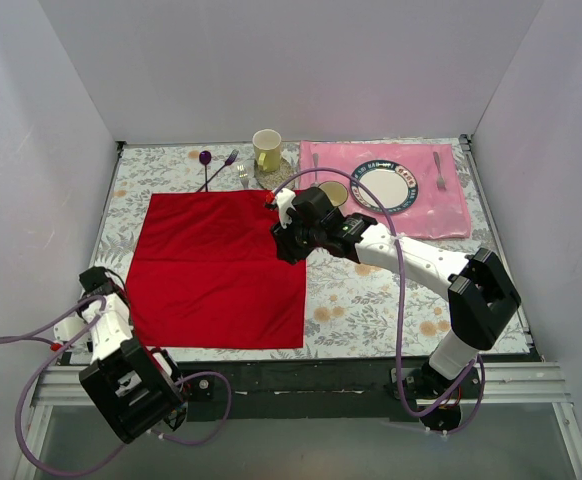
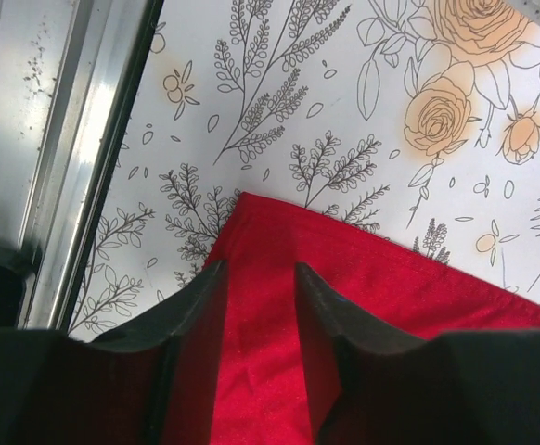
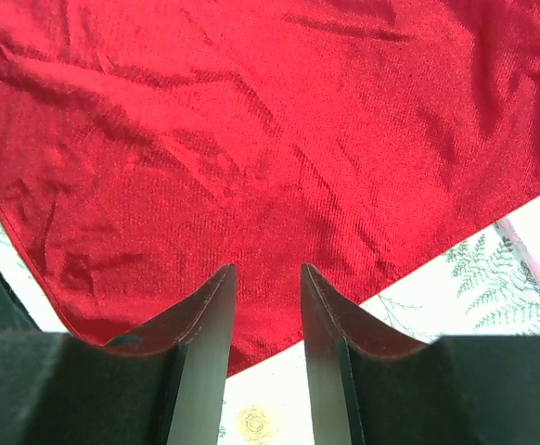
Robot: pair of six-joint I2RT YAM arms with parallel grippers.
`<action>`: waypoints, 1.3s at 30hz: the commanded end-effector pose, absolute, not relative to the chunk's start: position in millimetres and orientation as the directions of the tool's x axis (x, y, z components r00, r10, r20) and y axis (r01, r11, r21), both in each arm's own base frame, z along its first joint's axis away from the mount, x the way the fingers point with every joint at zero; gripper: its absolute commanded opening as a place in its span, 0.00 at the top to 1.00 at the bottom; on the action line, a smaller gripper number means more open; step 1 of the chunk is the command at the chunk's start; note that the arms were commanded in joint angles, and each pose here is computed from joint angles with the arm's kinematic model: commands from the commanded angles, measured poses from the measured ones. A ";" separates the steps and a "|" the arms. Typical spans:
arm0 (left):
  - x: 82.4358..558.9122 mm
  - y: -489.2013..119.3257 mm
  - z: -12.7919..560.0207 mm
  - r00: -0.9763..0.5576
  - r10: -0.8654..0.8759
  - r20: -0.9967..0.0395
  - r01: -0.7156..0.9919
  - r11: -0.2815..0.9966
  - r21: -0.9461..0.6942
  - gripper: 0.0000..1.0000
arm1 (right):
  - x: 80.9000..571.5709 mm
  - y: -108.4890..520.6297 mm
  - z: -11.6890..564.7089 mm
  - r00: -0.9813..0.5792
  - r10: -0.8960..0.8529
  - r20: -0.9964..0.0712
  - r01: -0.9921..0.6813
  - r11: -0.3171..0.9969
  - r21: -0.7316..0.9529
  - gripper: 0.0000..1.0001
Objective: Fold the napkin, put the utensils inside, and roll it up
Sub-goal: Fold the napkin
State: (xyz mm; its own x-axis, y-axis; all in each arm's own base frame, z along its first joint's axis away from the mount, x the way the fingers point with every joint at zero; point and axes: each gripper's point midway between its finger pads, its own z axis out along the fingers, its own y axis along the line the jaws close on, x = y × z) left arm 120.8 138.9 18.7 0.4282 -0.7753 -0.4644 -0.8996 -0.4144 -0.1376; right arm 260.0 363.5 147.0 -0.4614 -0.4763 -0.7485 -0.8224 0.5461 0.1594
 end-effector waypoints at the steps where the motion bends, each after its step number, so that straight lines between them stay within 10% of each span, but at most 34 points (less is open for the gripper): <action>1: 114.2 132.1 0.4 0.543 -0.720 -0.432 -0.835 -0.519 -0.185 0.70 | 266.3 365.9 160.9 -0.423 -0.452 -0.786 -0.829 0.542 0.134 0.59; 13: 129.4 142.1 30.7 0.535 -0.724 -0.436 -0.845 -0.476 -0.245 1.00 | 265.1 365.9 159.7 -0.422 -0.455 -0.784 -0.833 0.537 0.136 0.59; 19: 123.8 155.8 59.4 0.506 -0.698 -0.506 -0.856 -0.478 -0.197 0.36 | 263.6 369.5 159.2 -0.424 -0.455 -0.783 -0.837 0.526 0.148 0.60; 39: 179.1 169.9 52.7 0.101 -0.863 -0.494 -0.987 -0.023 -0.162 0.34 | 264.8 370.5 165.1 -0.413 -0.443 -0.796 -0.840 0.522 0.146 0.61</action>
